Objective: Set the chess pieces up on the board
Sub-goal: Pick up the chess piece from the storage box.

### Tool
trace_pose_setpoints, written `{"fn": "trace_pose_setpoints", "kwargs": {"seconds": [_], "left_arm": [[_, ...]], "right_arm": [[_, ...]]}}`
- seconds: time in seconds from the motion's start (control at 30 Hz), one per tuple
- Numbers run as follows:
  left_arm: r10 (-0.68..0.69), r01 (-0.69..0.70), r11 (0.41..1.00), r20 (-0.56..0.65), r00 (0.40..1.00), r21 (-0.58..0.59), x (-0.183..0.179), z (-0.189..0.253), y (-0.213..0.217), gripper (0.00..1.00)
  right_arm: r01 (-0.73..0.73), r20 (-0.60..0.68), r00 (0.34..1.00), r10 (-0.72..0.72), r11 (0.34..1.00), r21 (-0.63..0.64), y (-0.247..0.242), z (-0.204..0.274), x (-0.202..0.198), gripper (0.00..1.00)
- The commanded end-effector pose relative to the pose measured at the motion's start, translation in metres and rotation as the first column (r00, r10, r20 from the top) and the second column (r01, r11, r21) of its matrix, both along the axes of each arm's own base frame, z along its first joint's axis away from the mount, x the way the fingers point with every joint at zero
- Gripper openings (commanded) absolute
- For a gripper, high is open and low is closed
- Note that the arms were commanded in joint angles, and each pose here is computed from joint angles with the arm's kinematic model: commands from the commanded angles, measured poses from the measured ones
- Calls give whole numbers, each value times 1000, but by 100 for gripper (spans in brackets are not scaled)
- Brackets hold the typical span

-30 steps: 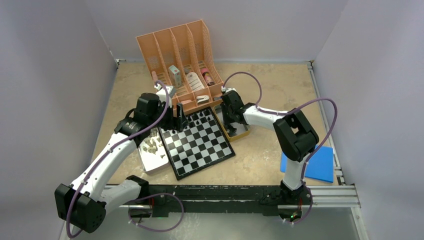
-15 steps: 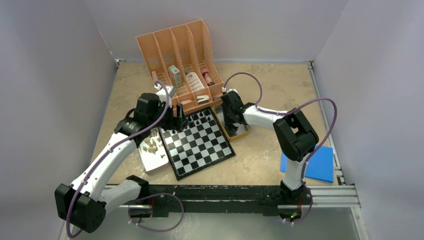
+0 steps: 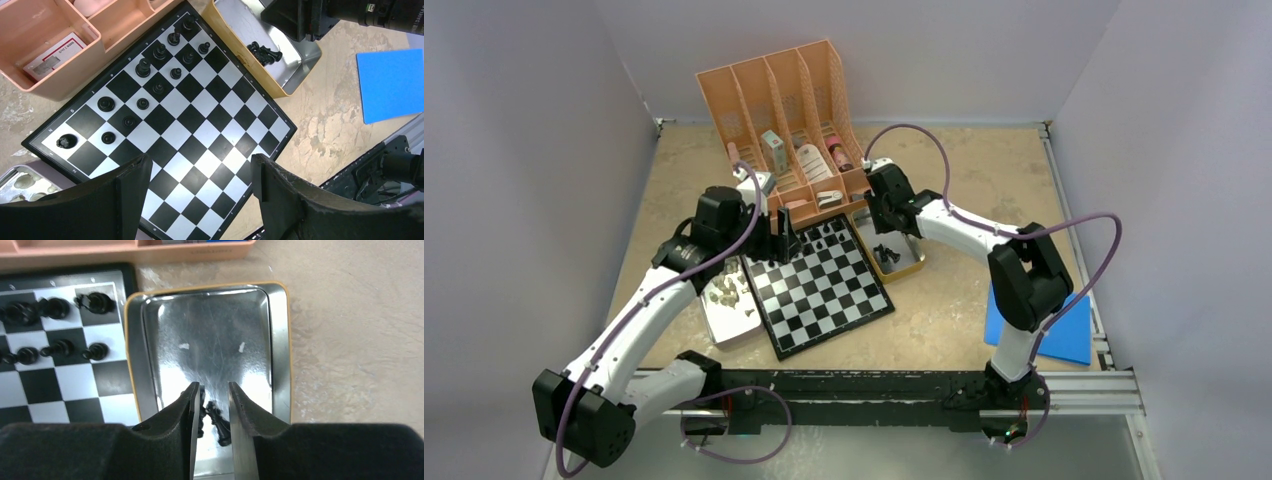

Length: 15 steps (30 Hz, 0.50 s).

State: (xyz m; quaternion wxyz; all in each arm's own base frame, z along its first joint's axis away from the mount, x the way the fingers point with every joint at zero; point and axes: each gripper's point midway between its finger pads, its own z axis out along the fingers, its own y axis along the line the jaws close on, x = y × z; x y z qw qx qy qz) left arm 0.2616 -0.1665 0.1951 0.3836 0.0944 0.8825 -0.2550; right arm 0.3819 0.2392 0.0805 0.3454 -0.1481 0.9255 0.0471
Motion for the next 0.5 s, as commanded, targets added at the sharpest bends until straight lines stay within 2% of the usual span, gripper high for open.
{"fn": "trace_pose_setpoints", "kwargs": {"seconds": [0.0, 0.27, 0.47], "left_arm": [[-34, 37, 999, 82, 996, -33, 1, 18, -4, 72], [-40, 44, 998, 107, 993, -37, -3, 23, -3, 72], [-52, 58, 997, 118, 992, -53, -6, 26, -5, 72]], "right_arm": [[-55, -7, 999, 54, 989, -140, -23, 12, -4, 29], [-130, -102, 988, 118, 984, -120, -23, 0, -29, 30], [-158, -154, 978, 138, 980, -124, -26, -13, -41, 35]]}}
